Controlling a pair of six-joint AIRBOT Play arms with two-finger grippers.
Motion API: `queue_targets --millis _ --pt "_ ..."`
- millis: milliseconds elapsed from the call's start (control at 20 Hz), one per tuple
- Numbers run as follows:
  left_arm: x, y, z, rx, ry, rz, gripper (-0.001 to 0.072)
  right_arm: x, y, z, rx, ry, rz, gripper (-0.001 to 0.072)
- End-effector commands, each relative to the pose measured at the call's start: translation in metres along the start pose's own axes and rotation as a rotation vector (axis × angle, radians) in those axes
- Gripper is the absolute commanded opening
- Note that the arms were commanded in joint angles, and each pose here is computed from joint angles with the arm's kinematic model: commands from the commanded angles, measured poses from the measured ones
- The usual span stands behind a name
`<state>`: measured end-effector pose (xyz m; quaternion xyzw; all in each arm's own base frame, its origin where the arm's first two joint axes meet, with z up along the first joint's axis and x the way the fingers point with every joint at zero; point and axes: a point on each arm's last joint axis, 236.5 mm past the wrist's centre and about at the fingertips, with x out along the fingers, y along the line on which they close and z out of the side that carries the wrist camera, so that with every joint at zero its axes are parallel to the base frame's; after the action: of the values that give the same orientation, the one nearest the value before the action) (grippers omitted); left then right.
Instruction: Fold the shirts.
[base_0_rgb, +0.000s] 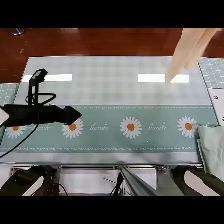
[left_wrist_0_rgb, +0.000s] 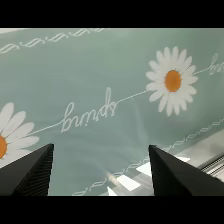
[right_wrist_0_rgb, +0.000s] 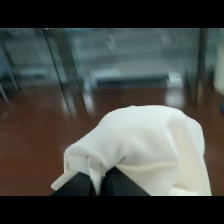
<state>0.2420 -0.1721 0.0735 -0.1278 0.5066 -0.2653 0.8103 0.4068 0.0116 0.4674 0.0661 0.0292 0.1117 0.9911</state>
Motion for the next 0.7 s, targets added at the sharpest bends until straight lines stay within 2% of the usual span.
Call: queue_targets --millis 0,200,350,450,650 --pt "-0.001 -0.008 -0.001 -0.014 -0.076 -0.037 0.0702 -0.065 0.081 0.069 -0.102 -0.174 0.156 0.0027" --pt "-0.003 -0.005 0.015 -0.009 -0.141 -0.022 0.0702 -0.078 0.132 0.034 -0.144 -0.038 0.305 0.0027" --pt "-0.005 0.014 0.02 0.032 -0.163 0.053 0.0702 -0.074 0.161 -0.026 -0.148 0.172 0.428 0.0028" --pt "-0.006 0.024 0.022 0.032 -0.168 0.084 0.0703 -0.065 0.173 -0.086 -0.103 0.371 0.496 0.0028" --pt "-0.007 0.024 0.022 0.019 -0.169 0.08 0.0702 -0.053 0.234 -0.246 0.01 0.748 0.672 0.0027"
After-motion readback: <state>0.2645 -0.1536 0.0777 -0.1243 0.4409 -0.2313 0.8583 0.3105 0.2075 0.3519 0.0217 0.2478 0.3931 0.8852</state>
